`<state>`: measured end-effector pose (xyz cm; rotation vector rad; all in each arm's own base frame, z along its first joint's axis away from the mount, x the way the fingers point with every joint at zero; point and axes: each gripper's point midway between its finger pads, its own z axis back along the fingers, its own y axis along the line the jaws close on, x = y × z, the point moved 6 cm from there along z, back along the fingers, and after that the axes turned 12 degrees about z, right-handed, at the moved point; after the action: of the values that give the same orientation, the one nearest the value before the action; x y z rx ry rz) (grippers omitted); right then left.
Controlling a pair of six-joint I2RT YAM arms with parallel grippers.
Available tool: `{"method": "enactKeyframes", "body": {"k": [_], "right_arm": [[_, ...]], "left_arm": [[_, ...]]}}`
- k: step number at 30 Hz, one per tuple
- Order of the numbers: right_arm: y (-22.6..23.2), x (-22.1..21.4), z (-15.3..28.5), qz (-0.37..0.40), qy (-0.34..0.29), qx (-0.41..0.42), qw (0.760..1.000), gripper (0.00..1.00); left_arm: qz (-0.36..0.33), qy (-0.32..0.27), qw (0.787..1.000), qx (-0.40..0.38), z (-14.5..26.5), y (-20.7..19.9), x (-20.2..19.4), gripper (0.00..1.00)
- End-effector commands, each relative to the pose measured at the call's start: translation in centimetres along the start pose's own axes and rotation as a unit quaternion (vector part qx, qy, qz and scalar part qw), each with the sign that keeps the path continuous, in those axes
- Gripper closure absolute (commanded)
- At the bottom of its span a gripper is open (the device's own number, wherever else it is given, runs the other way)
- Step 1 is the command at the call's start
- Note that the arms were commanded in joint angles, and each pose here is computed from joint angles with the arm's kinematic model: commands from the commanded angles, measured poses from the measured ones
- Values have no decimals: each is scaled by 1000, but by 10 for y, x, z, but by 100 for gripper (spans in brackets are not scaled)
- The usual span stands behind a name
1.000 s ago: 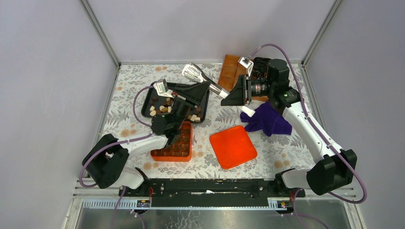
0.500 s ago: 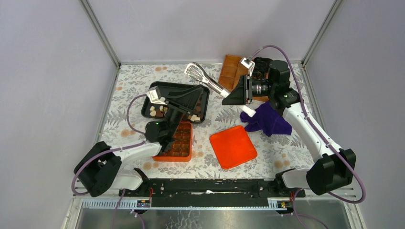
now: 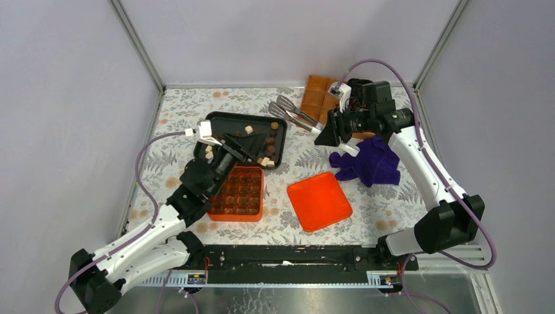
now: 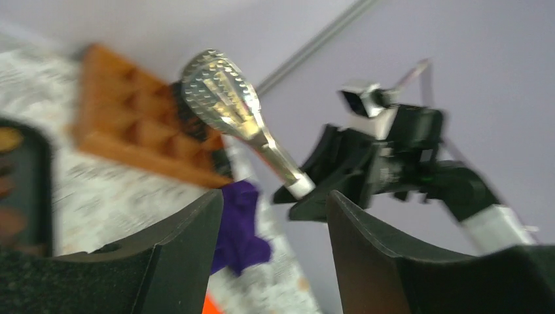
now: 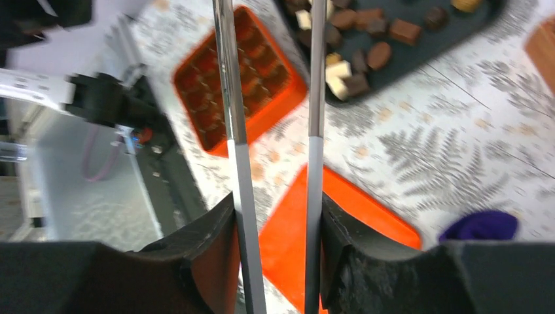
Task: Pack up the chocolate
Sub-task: Pick up the clamp at the center of the board, then adjust the clamp.
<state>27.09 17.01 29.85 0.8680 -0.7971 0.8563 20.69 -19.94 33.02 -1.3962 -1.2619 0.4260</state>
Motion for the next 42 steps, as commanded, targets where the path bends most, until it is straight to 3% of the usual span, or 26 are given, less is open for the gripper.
{"method": "enactKeyframes", "body": {"k": [1, 6, 13, 25, 42], "right_arm": [[-29, -12, 5, 93, 76, -84, 989, 54], [-48, -29, -14, 129, 154, -111, 973, 54], [-64, -49, -51, 156, 239, -112, 952, 54], [-92, -65, -86, 168, 307, -105, 931, 61], [-90, -77, -106, 148, 334, -72, 928, 59]], "left_arm": [[-137, 68, 955, 253, 34, 73, -4, 34], [-196, 68, 924, 322, 53, 90, 8, 34], [-240, 36, 899, 365, 73, 96, 27, 34], [-175, 5, 920, 351, 80, 114, 15, 34], [-173, -8, 923, 345, 82, 115, 17, 34]]}}
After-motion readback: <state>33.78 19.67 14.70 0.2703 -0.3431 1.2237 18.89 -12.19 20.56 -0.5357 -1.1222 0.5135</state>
